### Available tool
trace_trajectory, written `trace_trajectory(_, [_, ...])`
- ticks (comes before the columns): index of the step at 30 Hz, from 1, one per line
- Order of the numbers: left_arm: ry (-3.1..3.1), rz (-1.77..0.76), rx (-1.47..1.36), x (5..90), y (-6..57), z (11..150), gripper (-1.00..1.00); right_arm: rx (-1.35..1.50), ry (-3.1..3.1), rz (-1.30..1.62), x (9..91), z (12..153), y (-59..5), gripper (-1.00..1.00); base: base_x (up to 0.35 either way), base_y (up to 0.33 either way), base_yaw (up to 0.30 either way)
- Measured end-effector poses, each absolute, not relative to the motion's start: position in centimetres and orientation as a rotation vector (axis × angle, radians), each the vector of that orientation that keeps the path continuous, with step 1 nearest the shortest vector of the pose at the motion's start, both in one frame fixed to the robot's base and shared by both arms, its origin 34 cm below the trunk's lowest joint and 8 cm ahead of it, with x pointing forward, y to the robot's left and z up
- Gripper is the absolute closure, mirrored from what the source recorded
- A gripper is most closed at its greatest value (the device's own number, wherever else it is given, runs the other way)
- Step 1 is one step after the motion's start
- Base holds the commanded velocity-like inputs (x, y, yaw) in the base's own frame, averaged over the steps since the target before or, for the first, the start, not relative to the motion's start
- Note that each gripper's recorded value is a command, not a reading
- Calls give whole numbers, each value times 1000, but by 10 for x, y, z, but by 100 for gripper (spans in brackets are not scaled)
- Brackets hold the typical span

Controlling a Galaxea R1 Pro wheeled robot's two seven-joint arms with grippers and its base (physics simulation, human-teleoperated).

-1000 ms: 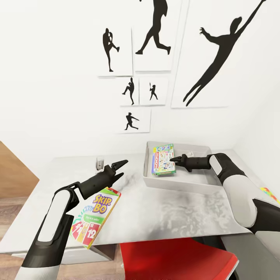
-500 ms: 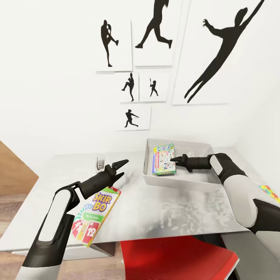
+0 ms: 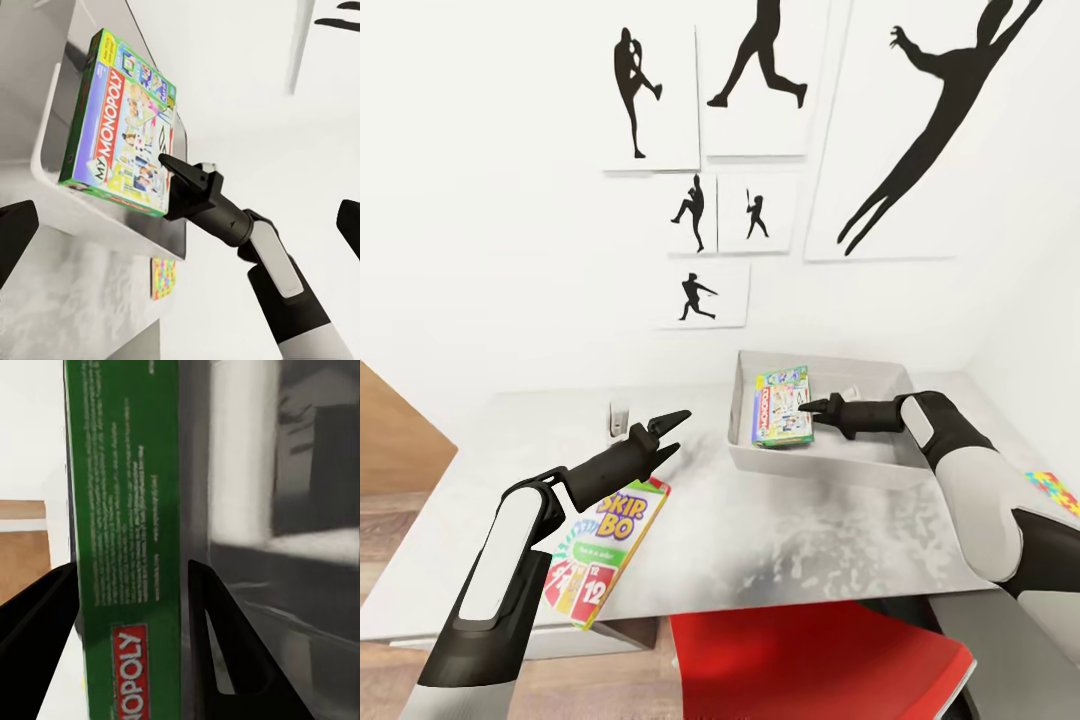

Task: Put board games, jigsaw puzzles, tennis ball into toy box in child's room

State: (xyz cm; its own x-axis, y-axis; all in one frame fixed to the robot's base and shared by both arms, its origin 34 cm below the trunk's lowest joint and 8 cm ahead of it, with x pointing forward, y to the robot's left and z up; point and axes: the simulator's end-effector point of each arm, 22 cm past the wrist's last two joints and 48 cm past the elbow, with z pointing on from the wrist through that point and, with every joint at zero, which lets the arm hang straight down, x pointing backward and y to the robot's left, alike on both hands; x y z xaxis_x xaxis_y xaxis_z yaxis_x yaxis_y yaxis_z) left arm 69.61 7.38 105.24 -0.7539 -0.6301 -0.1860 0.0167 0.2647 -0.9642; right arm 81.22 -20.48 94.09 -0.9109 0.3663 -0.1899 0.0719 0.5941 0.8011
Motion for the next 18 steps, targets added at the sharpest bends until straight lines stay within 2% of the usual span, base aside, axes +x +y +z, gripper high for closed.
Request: trace_trajectory(18, [2030, -1549, -530, 691, 56, 1038, -100, 283, 2395, 1165, 848, 952, -206, 100, 0, 0, 0])
